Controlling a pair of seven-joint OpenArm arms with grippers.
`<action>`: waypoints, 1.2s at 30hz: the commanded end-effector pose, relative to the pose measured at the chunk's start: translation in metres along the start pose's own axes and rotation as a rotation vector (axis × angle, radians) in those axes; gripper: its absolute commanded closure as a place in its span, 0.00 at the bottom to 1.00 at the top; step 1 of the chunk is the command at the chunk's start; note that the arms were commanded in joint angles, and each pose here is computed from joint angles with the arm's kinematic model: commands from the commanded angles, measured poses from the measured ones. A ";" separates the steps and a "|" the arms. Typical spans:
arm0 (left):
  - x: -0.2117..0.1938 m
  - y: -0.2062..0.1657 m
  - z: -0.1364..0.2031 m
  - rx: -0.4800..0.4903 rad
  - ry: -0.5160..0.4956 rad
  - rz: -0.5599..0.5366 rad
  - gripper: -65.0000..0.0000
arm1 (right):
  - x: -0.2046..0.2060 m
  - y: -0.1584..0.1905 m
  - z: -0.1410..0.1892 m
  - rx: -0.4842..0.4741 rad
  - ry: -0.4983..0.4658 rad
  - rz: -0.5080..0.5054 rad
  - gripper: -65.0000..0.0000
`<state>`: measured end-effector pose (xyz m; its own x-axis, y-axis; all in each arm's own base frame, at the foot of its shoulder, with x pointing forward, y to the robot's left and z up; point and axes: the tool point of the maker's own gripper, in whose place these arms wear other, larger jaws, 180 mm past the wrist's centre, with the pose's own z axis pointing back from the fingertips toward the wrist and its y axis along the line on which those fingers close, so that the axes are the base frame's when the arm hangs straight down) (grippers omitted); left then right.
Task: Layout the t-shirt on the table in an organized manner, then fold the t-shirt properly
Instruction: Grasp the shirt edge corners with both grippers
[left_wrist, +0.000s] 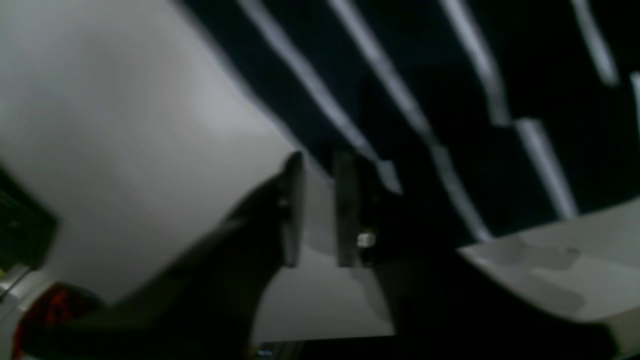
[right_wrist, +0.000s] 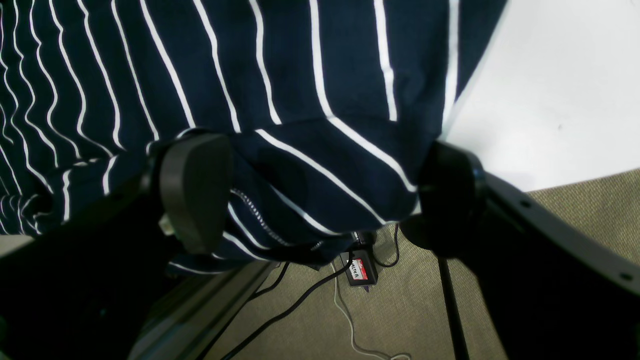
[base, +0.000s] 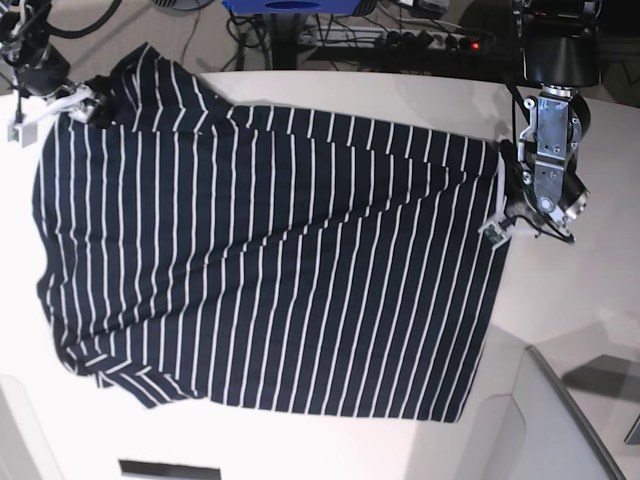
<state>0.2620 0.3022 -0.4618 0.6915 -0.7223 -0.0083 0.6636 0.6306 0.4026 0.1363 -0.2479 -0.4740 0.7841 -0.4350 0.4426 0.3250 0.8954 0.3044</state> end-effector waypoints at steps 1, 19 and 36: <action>-0.002 0.017 0.006 0.040 0.016 0.002 0.72 | 0.008 -0.001 0.004 0.002 -0.029 0.005 0.19; -0.016 0.016 0.007 0.043 0.075 -0.015 0.68 | 0.008 -0.001 0.004 0.002 -0.029 0.007 0.19; -0.008 -0.008 0.004 -0.004 0.080 -0.003 0.69 | 0.009 -0.001 0.003 0.003 -0.032 0.007 0.19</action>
<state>0.2419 0.2940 -0.4706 0.7076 -0.7022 -0.0787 0.6751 0.6390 0.3686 0.1363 -0.2471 -0.4742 0.7835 -0.4367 0.4420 0.3257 0.8944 0.3064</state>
